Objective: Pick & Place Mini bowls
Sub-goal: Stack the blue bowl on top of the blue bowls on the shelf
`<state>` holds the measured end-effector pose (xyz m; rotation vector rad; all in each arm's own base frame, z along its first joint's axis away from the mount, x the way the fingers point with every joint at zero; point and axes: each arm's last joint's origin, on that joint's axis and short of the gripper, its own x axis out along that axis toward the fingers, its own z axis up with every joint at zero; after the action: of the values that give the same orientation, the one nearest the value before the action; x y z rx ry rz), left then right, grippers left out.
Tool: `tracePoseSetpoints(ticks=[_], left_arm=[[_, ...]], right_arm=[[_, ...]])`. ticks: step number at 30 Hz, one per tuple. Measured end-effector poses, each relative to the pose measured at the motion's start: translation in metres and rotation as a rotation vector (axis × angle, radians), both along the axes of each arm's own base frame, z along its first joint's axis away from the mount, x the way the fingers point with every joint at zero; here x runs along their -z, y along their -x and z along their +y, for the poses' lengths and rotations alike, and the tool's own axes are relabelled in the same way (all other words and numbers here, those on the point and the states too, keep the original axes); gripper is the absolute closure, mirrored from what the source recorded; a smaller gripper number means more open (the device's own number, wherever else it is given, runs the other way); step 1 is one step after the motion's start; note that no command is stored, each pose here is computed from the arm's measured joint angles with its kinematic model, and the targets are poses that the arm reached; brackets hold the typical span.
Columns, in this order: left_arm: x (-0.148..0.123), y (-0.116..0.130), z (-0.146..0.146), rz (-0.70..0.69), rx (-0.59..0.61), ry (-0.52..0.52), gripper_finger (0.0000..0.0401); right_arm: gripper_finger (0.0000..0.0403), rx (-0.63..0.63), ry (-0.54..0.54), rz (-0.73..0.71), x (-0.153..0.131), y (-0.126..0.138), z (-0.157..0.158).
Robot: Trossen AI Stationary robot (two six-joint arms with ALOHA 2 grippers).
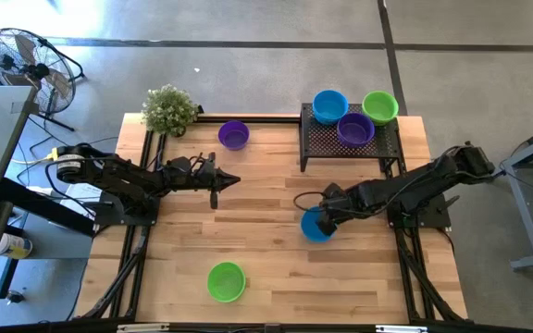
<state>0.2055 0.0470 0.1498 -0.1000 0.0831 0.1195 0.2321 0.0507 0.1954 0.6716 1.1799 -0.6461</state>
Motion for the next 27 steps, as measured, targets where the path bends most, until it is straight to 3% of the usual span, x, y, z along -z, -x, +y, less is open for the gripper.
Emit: tracePoseSetpoints(ticks=[5, 9, 20, 27], left_arm=[[0.002, 0.000, 0.000, 0.018, 0.003, 0.004, 0.0400], [0.002, 0.000, 0.000, 0.018, 0.003, 0.004, 0.0400], [0.002, 0.000, 0.000, 0.022, -0.001, 0.005, 0.0400], [0.002, 0.000, 0.000, 0.023, -0.001, 0.005, 0.0400]], right_arm=[[0.0401, 0.046, -0.032, -0.135, 0.034, 0.001, -0.005], [0.0398, 0.089, -0.041, -0.196, 0.044, 0.003, -0.008], [0.0392, 0.185, 0.068, -0.250, 0.038, 0.006, -0.014], [0.0326, 0.129, 0.096, -0.258, 0.030, 0.009, -0.014]])
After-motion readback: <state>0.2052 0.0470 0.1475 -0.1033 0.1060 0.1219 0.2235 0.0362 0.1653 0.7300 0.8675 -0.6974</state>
